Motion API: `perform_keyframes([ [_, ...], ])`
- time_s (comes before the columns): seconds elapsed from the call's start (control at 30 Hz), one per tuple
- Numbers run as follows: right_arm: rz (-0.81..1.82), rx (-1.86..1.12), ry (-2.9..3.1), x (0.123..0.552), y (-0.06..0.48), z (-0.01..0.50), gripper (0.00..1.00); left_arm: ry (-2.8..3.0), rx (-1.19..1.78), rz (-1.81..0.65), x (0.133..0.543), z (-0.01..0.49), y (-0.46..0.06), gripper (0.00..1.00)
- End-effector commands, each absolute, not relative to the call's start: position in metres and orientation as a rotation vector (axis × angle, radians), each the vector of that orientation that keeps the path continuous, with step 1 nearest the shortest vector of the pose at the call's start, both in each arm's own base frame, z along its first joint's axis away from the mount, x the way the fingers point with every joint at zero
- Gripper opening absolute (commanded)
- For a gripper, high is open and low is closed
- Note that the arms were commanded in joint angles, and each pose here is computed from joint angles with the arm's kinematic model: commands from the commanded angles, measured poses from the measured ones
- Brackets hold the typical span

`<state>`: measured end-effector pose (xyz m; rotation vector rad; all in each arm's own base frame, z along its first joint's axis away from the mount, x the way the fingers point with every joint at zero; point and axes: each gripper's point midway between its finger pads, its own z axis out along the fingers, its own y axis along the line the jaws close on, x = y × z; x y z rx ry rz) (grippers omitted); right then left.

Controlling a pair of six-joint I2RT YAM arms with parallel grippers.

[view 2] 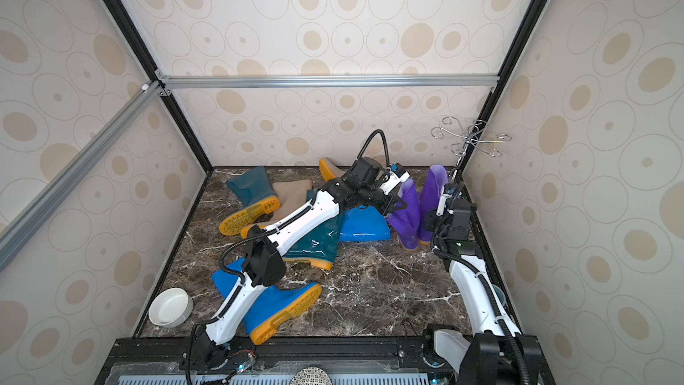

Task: Match and arrange rain boots in pairs
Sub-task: Pair a pair of rain boots at the center of the board.

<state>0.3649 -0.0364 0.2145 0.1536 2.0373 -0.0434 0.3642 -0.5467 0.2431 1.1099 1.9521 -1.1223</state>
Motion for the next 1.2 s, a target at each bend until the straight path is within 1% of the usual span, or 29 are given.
perform_keyframes([
  [0.0, 0.039, 0.086, 1.951, 0.366, -0.022, 0.245, 0.48, 1.754, 1.067, -1.191, 0.368, 0.296, -0.563, 0.39],
  [0.03, 0.033, 0.083, 1.964, 0.363, -0.022, 0.247, 0.54, 1.750, 1.064, -1.191, 0.369, 0.297, -0.563, 0.58],
  [0.07, 0.028, 0.081, 1.971, 0.359, -0.022, 0.251, 0.59, 1.747, 1.057, -1.183, 0.369, 0.301, -0.563, 0.70],
  [0.1, 0.024, 0.080, 1.972, 0.356, -0.022, 0.254, 0.61, 1.741, 1.056, -1.172, 0.369, 0.304, -0.562, 0.86],
  [0.13, 0.019, 0.076, 1.966, 0.351, -0.022, 0.260, 0.63, 1.737, 1.048, -1.146, 0.371, 0.308, -0.560, 0.99],
  [0.2, 0.012, 0.068, 1.951, 0.344, -0.022, 0.273, 0.69, 1.722, 1.038, -1.104, 0.373, 0.317, -0.555, 1.00],
  [0.3, 0.000, 0.058, 1.929, 0.333, -0.021, 0.295, 0.73, 1.690, 1.023, -1.060, 0.374, 0.338, -0.547, 1.00],
  [0.47, -0.010, 0.048, 1.926, 0.317, -0.020, 0.324, 0.76, 1.645, 0.985, -0.986, 0.372, 0.372, -0.532, 1.00],
  [0.6, 0.037, -0.008, 1.955, 0.309, -0.009, 0.332, 0.78, 1.639, 0.977, -0.904, 0.374, 0.385, -0.520, 1.00],
  [0.7, 0.067, -0.029, 1.979, 0.304, -0.003, 0.338, 0.79, 1.664, 0.963, -0.785, 0.381, 0.387, -0.504, 1.00],
  [0.8, 0.114, -0.080, 1.989, 0.298, 0.009, 0.347, 0.76, 1.727, 0.956, -0.589, 0.393, 0.377, -0.479, 1.00],
  [0.97, 0.141, -0.215, 2.013, 0.296, 0.042, 0.358, 0.75, 1.924, 0.941, -0.307, 0.415, 0.331, -0.415, 1.00],
  [1.07, 0.173, -0.316, 2.047, 0.301, 0.074, 0.356, 0.75, 2.023, 0.902, -0.240, 0.421, 0.302, -0.375, 1.00],
  [1.17, 0.222, -0.415, 2.056, 0.307, 0.113, 0.356, 0.75, 2.067, 0.814, -0.275, 0.422, 0.282, -0.338, 1.00],
])
